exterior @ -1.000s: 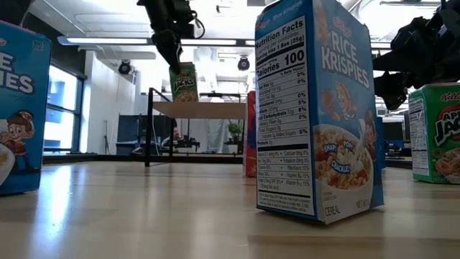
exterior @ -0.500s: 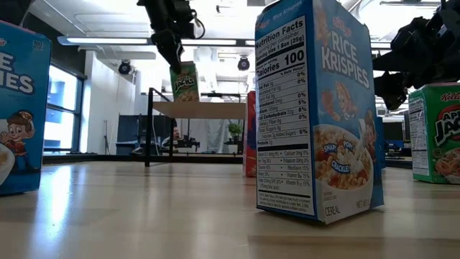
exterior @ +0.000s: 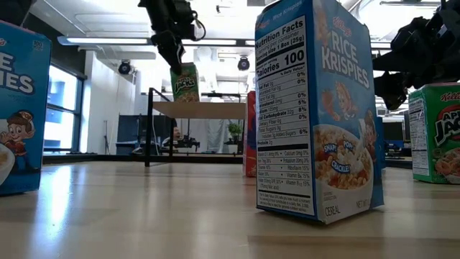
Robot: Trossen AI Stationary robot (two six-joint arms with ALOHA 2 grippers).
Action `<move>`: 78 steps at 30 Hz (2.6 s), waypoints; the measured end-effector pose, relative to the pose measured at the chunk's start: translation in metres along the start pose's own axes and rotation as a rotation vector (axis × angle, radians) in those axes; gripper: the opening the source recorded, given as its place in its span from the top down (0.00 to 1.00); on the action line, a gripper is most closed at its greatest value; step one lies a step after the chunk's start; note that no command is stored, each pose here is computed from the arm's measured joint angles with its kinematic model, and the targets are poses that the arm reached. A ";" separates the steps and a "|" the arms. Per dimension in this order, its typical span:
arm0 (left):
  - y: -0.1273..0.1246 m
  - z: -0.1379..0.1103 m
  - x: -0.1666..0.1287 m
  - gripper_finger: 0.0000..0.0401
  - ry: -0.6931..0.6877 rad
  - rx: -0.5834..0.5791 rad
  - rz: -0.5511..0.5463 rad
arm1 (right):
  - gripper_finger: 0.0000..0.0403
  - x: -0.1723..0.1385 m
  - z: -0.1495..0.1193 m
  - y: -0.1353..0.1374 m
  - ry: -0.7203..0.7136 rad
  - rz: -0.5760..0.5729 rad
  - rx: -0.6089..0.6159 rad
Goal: Stack cereal on shelf
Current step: Put the top green cereal box on the shelf
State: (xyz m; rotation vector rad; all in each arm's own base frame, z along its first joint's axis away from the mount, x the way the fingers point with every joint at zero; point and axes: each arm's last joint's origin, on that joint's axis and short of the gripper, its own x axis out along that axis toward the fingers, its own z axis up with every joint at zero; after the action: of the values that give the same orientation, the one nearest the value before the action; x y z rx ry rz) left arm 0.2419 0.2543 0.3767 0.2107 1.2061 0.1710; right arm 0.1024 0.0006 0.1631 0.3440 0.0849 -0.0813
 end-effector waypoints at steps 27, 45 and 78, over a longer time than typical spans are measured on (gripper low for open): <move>0.002 0.001 0.008 0.55 0.007 -0.013 -0.014 | 0.40 0.000 0.000 0.000 0.000 0.000 0.000; 0.005 0.004 0.008 0.55 -0.019 -0.010 0.010 | 0.40 0.000 0.000 0.000 0.000 0.000 0.000; -0.004 -0.001 -0.029 0.43 -0.070 -0.047 0.109 | 0.40 0.000 0.000 0.000 0.000 0.000 0.000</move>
State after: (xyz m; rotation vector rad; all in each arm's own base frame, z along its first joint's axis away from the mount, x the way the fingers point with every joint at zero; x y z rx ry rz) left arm 0.2307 0.2436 0.4021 0.2399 1.1206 0.2845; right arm 0.1024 0.0006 0.1631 0.3440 0.0852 -0.0809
